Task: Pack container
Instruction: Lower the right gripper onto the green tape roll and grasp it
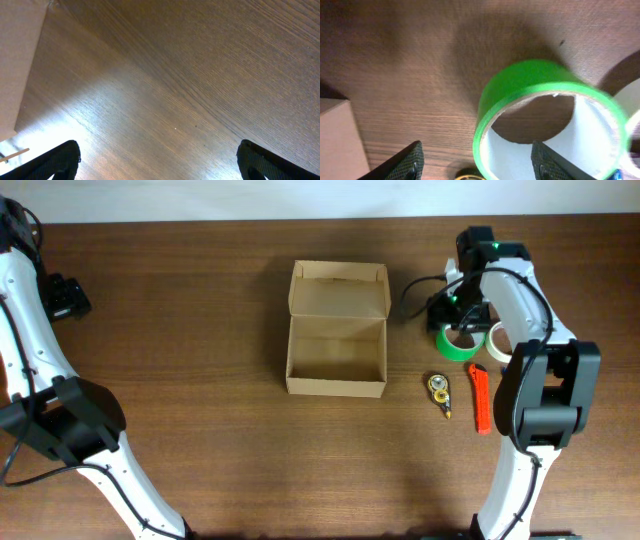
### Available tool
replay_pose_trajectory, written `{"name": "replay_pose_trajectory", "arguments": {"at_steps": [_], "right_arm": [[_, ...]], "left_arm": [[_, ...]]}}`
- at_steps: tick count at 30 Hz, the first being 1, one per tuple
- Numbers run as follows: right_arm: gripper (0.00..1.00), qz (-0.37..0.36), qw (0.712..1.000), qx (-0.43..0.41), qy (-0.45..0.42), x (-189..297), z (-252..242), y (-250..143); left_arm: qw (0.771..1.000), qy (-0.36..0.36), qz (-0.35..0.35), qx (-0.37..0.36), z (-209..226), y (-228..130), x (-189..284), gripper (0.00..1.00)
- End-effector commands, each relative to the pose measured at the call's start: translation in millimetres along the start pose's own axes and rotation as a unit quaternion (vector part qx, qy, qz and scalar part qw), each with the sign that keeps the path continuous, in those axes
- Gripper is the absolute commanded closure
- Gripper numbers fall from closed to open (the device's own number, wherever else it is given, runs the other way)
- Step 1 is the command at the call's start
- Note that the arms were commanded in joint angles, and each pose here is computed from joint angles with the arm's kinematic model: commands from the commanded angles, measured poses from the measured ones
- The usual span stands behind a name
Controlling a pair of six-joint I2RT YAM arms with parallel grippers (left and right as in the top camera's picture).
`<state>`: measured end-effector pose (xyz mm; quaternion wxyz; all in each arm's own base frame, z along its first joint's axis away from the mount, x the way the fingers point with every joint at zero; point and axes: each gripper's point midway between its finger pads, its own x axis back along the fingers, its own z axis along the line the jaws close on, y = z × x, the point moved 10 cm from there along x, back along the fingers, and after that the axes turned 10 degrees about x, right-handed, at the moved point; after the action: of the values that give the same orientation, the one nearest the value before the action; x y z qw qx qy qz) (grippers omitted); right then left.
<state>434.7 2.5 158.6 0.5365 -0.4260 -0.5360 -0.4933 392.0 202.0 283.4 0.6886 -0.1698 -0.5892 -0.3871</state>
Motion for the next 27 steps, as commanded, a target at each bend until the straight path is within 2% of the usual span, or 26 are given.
{"name": "replay_pose_trajectory", "arguments": {"at_steps": [1, 6, 14, 27], "right_arm": [[0.30, -0.035, 0.999, -0.001, 0.000, 22, -7, 13], [0.30, -0.046, 0.998, -0.028, -0.021, 45, -33, 12], [0.32, -0.035, 0.995, -0.089, -0.014, 45, -77, -5], [0.33, 0.007, 0.996, -0.091, -0.007, 8, -69, -17]], "left_arm": [[1.000, 0.002, -0.005, -0.005, 4, -1, 4, 0.00], [1.000, 0.002, -0.005, -0.005, 4, -1, 4, 0.00], [1.000, 0.002, -0.005, -0.005, 4, -1, 4, 0.00], [1.000, 0.002, -0.005, -0.005, 4, -1, 4, 0.00]]}}
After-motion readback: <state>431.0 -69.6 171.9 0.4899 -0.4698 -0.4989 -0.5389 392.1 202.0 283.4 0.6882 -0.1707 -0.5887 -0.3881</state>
